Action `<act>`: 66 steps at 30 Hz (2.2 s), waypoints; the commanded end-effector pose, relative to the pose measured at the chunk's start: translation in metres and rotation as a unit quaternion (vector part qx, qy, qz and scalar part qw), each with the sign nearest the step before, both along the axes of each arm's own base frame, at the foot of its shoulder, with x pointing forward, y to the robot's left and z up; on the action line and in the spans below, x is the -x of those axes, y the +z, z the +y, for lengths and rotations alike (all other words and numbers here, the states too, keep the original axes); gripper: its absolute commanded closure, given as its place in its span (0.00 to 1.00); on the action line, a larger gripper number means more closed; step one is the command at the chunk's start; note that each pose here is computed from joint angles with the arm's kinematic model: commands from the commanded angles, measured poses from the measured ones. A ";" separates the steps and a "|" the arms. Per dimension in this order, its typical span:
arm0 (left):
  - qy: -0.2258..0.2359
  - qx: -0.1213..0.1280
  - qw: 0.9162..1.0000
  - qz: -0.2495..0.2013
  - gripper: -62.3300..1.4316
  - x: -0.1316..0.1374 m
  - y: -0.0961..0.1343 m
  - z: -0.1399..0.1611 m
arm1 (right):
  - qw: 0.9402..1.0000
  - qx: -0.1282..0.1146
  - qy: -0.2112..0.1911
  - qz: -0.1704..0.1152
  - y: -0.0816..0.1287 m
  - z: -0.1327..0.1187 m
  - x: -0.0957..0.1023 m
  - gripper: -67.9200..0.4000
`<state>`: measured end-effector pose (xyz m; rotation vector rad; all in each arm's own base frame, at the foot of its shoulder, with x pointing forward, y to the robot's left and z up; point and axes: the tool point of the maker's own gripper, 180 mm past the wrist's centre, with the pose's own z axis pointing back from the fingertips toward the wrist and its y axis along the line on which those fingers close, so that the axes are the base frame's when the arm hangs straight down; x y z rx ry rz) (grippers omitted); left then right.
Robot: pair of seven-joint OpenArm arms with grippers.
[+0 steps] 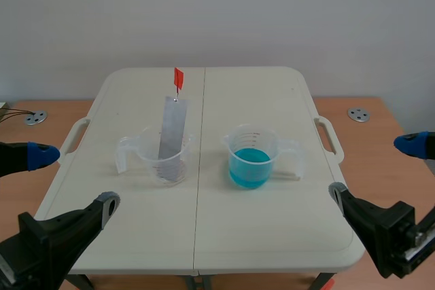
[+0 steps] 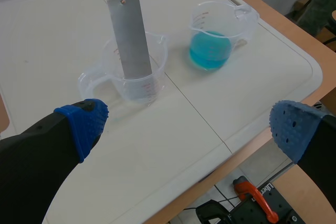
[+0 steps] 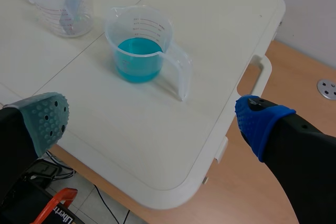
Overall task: Hold the metal plate by the orange handle, dip it into the blue solution, take it out and point at it, then put the plate back in the beaker on the left.
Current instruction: 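Lift the metal plate out of the left beaker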
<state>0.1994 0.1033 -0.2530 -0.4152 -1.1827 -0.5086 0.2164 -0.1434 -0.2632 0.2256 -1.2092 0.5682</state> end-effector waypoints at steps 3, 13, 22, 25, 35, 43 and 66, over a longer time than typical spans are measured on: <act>-0.001 0.012 1.000 -0.011 0.00 -0.001 0.007 -0.003 | 1.000 -0.009 0.006 -0.026 0.014 0.003 -0.006 0.02; -0.001 0.012 1.000 -0.011 0.00 -0.001 0.007 -0.003 | 0.999 -0.014 0.008 -0.037 0.018 0.005 -0.009 0.02; -0.001 0.011 1.000 -0.011 0.85 -0.001 0.007 -0.003 | 0.997 -0.029 0.016 -0.067 0.032 0.016 -0.023 0.02; -0.001 0.011 1.000 -0.011 0.95 -0.001 0.007 -0.003 | 0.996 -0.040 0.024 -0.070 0.034 0.023 -0.025 0.02; 0.001 -0.031 0.999 0.023 0.95 0.009 -0.013 0.003 | 0.993 -0.065 0.052 -0.090 0.046 0.048 -0.036 0.02; 0.001 -0.092 0.990 0.105 0.95 0.058 -0.052 0.015 | 0.991 -0.073 0.073 -0.085 0.042 0.071 -0.054 0.02; 0.023 -0.152 0.935 0.321 0.95 0.175 -0.138 0.065 | 0.989 -0.114 0.081 -0.057 0.021 0.128 -0.130 0.02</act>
